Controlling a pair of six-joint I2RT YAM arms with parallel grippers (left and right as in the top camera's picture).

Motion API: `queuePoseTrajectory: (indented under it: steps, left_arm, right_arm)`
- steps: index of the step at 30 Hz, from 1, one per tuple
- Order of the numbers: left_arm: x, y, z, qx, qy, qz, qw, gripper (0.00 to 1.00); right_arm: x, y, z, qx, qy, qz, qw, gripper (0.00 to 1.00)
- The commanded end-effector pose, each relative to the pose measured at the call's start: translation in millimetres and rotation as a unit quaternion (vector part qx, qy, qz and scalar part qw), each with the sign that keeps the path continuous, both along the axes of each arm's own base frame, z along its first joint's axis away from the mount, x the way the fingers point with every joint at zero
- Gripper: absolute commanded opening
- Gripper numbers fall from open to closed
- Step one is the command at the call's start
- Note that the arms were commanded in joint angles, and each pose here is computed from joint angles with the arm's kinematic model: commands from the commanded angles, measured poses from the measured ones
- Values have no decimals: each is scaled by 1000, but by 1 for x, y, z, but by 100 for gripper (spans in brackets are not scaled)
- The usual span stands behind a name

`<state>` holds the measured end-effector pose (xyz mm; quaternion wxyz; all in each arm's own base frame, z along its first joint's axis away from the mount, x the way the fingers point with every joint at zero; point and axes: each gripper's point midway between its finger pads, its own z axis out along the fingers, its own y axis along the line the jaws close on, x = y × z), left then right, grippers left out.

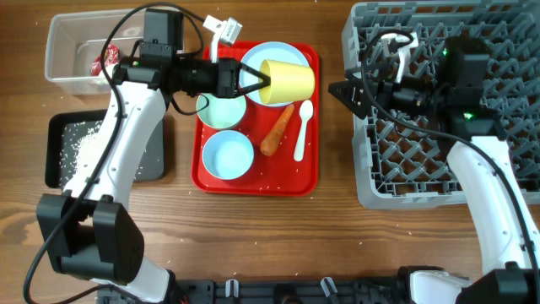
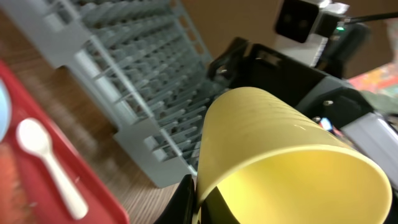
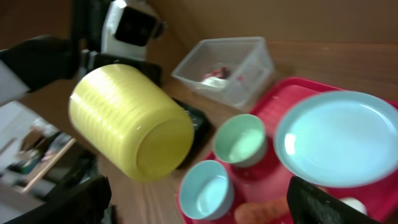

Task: Sort waste into correct bins and load items into the dishwasher rack
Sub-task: 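Hand the yellow cup from the left gripper to the right gripper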

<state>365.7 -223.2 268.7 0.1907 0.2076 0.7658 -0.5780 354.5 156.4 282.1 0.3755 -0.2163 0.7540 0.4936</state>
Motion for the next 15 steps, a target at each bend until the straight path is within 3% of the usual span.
queuePoseTrajectory:
  steps: [1,6,15]
  left_arm:
    - [-11,-5,23,-53,-24,-44,997,4]
    - [-7,-6,15,-52,-14,-44,998,4]
    - [-24,-36,8,-51,-5,-85,995,4]
  right_arm:
    - [-18,21,12,67,-4,111,991,94]
    - [-36,45,27,104,-50,217,969,95]
    - [-36,71,25,94,-59,221,969,91]
